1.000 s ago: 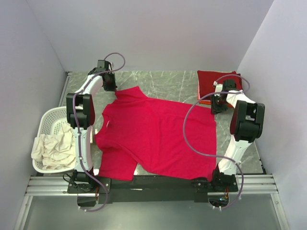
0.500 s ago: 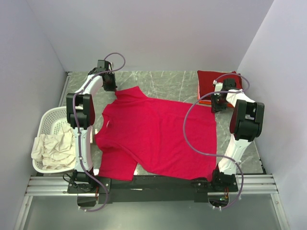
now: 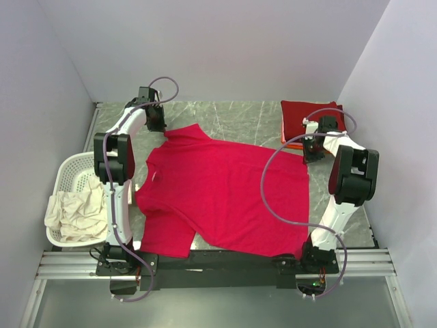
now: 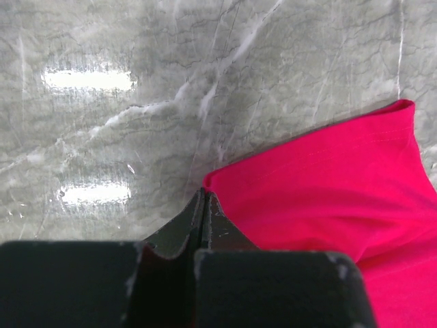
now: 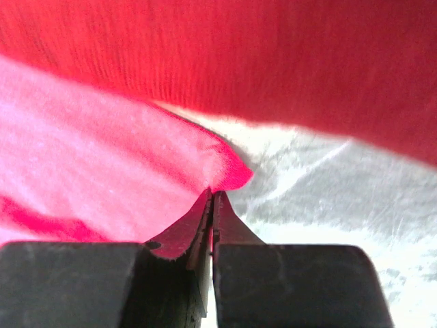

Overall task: Fold and stack the t-shirts
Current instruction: Flatten the tshirt out

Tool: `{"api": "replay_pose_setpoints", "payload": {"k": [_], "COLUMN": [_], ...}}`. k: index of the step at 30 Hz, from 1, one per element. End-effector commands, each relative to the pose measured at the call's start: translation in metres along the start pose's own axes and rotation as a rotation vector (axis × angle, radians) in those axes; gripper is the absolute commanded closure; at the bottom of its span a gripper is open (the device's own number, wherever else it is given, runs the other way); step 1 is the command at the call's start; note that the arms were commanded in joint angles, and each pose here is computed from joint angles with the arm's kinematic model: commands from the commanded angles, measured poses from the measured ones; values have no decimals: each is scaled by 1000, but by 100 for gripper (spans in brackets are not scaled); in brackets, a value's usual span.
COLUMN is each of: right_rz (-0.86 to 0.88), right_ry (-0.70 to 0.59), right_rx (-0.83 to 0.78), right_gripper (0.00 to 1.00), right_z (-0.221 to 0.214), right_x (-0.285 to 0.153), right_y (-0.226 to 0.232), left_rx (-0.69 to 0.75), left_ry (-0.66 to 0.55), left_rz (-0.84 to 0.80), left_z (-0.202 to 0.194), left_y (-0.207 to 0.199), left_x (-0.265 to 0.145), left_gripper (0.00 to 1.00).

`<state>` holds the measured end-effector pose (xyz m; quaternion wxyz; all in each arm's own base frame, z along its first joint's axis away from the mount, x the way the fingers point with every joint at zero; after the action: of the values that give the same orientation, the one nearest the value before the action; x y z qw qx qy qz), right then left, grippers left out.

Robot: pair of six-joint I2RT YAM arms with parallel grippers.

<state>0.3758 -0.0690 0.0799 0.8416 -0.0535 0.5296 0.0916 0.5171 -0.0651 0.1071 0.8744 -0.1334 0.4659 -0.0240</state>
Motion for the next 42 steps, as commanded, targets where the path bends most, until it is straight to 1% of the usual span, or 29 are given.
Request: {"api": "replay_pose_setpoints", "payload": {"k": [1,3,6,8,9,11,13,14,15,17,22,29,34,36,37,38,40,41,42], "right_rz": [3,18,62,83,79,72,50,39,33,25,5,-12,2,6,9,17,24,26,28], "right_ry": [31,43,58,74,61,67,44,37,29,8,-13,6,19,24,26,26,31,32,28], "right_rx": [6,14,16,22,18,19,20,21,28,32,56,55,48,46,45,40,33,29,27], "right_gripper": [97,95,96,96,96,94,81,71,68,64,61,48,50,55,58,65,73,80,84], "right_z": [-12,-14,-19,-29,-30,-39,-37,-36,-34,-25,-7,-1,-2,-3,-3,-3,-5,-5,-5], "right_x": [-11,-11,-17,-20,-27,-28,-31,-31,-31,-32,-23,-5,-2,-2,-2,-3,-3,-3,-3], "right_y": [-2,-2,5,12,13,16,15,13,12,8,-1,-11,-10,-10,-9,-9,-8,-8,-7], "left_rx": [31,33,37,36,30,33,33,33,32,35,35,36,37,35,37,37,37,35,34], "left_ry": [-92,-89,-82,-89,-71,-79,-73,-71,-65,-64,-48,-33,-28,-25,-24,-24,-25,-27,-23], "left_rz": [-48,-44,-29,-27,-24,-25,-28,-29,-29,-27,-22,-30,-34,-33,-36,-36,-38,-42,-44], "left_z": [23,22,17,17,10,8,5,4,2,1,-7,-13,-13,-13,-13,-13,-13,-12,-13], "left_y": [-13,-13,-10,-8,-7,-6,-6,-6,-5,-5,-2,-2,-2,-2,-2,-2,-3,-3,-4], "left_x": [-33,-33,-34,-41,-40,-45,-48,-49,-50,-52,-56,-56,-56,-54,-54,-54,-54,-54,-55], "left_gripper": [100,100,99,100,100,100,100,99,100,100,100,100,100,100,100,100,100,100,100]}}
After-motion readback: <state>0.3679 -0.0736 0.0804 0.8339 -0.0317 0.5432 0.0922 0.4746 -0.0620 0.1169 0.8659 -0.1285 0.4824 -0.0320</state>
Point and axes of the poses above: each gripper's point midway between its finger pads, its own x axis out along the fingers, its own y axis along the line the jaws close on, z = x × y, the point moved 7 cm from there along -x, back along the fingers, and after that the axes turned 3 degrees about -x, right-handed, at the moved point
